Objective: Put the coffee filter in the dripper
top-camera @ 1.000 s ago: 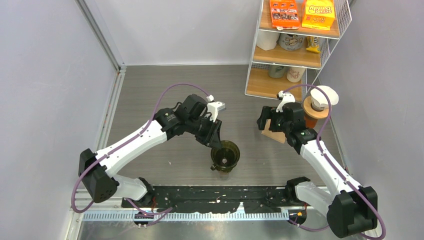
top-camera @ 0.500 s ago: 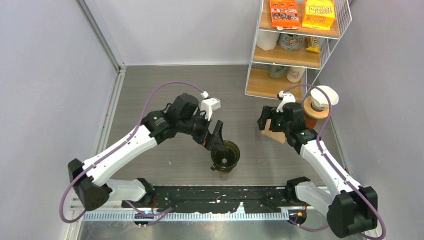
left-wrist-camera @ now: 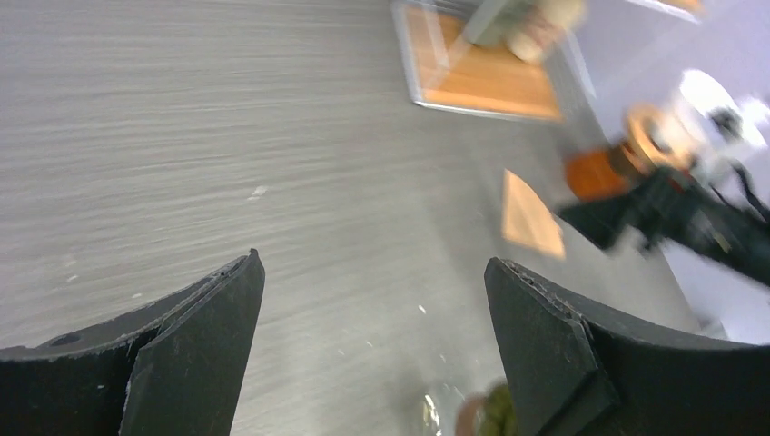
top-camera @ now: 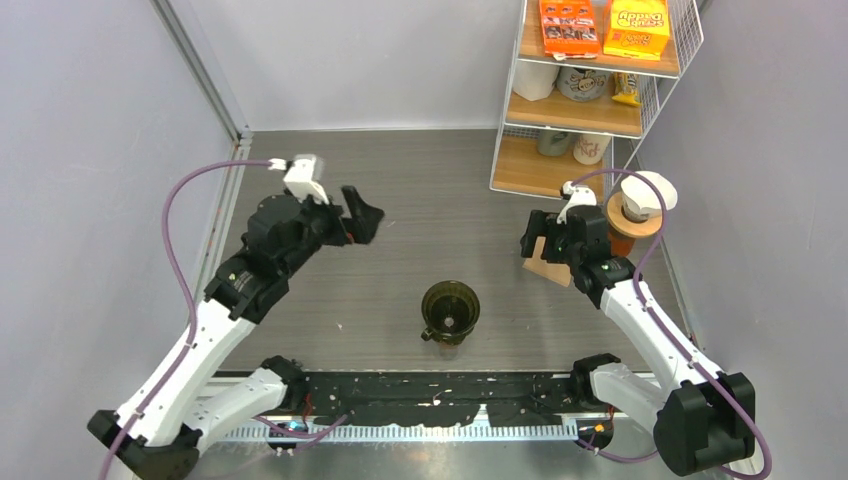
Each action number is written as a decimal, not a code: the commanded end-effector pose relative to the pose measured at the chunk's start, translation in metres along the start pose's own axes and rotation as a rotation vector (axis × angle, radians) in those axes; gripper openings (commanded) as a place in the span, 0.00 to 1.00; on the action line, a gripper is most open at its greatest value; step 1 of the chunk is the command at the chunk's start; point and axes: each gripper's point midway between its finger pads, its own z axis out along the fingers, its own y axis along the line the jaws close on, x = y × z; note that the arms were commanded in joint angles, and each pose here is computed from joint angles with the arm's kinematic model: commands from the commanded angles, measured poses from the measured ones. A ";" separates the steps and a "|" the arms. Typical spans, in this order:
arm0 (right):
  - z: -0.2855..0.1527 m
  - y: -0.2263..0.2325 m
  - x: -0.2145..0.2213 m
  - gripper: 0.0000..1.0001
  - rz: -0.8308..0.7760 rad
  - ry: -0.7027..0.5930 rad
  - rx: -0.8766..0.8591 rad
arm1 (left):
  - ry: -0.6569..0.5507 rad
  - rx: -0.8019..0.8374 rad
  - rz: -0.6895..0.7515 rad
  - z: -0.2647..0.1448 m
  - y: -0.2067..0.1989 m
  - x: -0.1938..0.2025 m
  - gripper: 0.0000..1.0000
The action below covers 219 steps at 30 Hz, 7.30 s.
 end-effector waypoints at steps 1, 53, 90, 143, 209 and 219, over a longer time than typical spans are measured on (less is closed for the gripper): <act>-0.001 -0.014 -0.014 0.96 0.042 -0.035 0.100 | -0.138 -0.183 -0.199 0.014 0.065 -0.021 1.00; 0.073 -0.053 0.083 0.83 0.253 0.369 0.586 | -0.068 -0.091 -0.152 0.027 0.088 0.018 1.00; 0.101 -0.012 0.062 0.82 0.310 0.276 0.332 | -0.096 -0.113 -0.162 0.018 0.097 0.016 0.99; 0.051 0.042 0.147 0.71 -0.041 0.459 0.283 | -0.091 -0.137 -0.177 0.021 0.104 0.020 0.99; -0.086 0.175 -0.079 0.14 0.165 -0.185 -0.574 | 0.026 0.659 0.013 0.024 -0.084 -0.013 0.99; -0.088 0.179 -0.083 0.14 0.072 -0.226 -0.521 | 0.045 0.452 -0.126 0.088 -0.100 -0.009 0.91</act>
